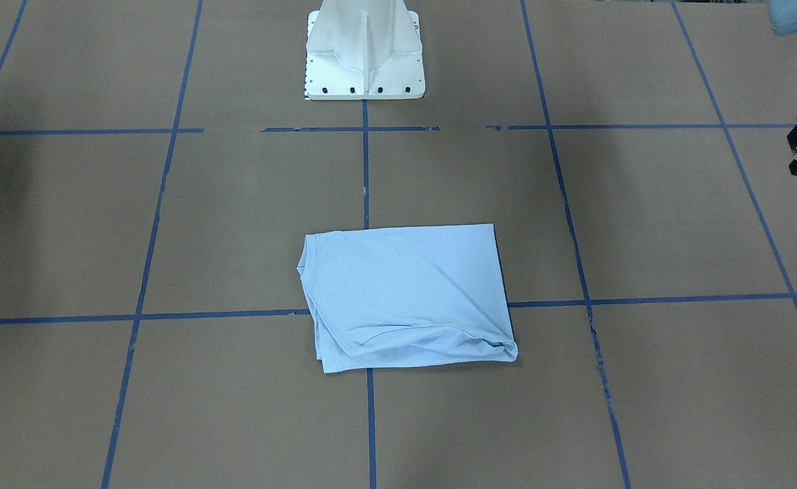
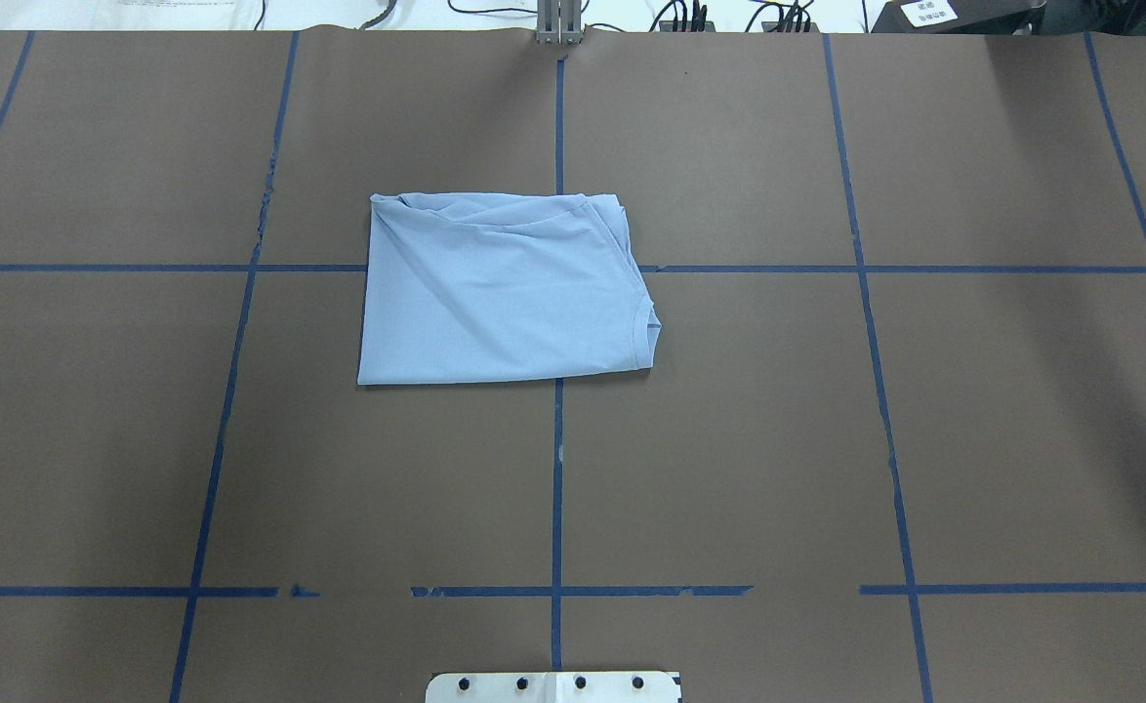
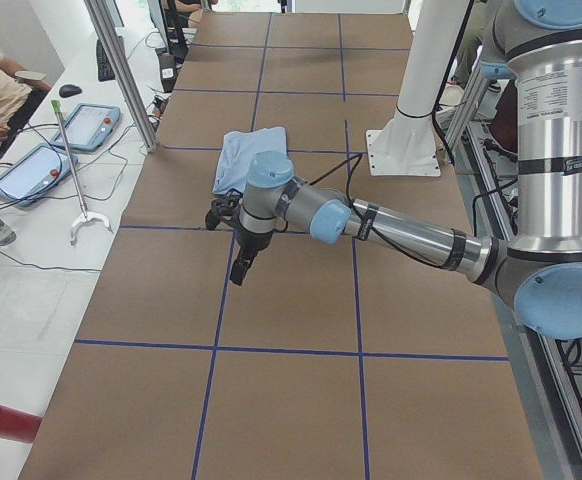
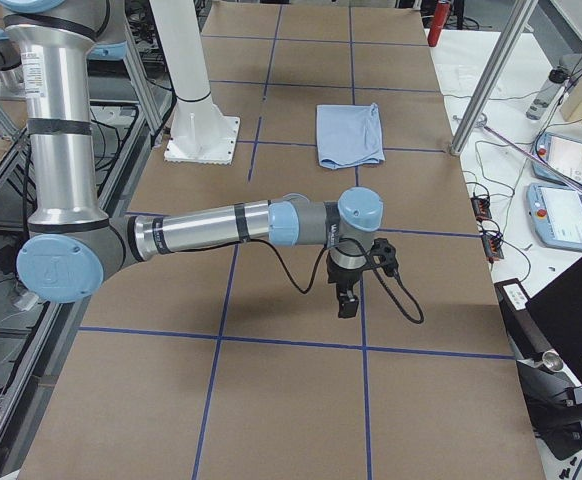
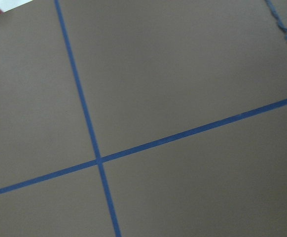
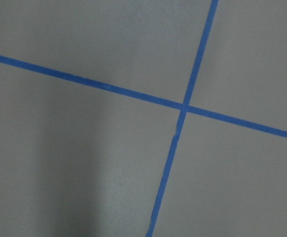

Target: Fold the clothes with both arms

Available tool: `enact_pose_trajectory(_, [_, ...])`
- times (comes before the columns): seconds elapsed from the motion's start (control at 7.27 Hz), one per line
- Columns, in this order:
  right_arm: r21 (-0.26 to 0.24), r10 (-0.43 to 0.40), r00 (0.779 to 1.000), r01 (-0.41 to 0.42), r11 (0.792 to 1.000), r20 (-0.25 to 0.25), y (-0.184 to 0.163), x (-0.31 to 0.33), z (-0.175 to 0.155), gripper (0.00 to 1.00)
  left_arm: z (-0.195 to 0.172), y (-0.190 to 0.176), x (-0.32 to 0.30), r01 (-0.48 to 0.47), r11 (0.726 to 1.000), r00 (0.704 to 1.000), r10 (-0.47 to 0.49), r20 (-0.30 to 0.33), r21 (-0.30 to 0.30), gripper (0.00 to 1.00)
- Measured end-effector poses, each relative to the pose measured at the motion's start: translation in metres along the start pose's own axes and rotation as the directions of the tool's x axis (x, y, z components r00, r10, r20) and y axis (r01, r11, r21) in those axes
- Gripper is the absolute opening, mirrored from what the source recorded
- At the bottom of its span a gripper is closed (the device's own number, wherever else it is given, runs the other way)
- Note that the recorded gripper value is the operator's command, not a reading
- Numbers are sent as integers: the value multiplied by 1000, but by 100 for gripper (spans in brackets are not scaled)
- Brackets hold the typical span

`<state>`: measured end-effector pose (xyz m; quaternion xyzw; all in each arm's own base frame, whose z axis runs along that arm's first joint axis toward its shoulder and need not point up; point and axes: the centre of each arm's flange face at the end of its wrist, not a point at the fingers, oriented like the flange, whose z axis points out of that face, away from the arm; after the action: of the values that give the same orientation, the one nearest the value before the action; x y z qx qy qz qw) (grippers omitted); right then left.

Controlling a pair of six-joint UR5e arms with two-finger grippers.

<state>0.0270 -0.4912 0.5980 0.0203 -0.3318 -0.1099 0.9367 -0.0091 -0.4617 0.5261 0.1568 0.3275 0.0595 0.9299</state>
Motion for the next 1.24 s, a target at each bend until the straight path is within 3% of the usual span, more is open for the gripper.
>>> enact_pose_trajectory(0.41, [-3,86,996,-86,996,6,41,34,0,100,25,72,-65,60,993,993,-70,-95,-106,100])
enact_pose_trajectory(0.69, [-5,102,995,-102,995,13,47,38,2,100,34,91,-74,82,986,987,-100,-123,-146,100])
enact_pose_trajectory(1.24, [7,90,996,-90,996,18,46,35,-2,100,29,82,-65,48,992,989,-63,-133,-116,100])
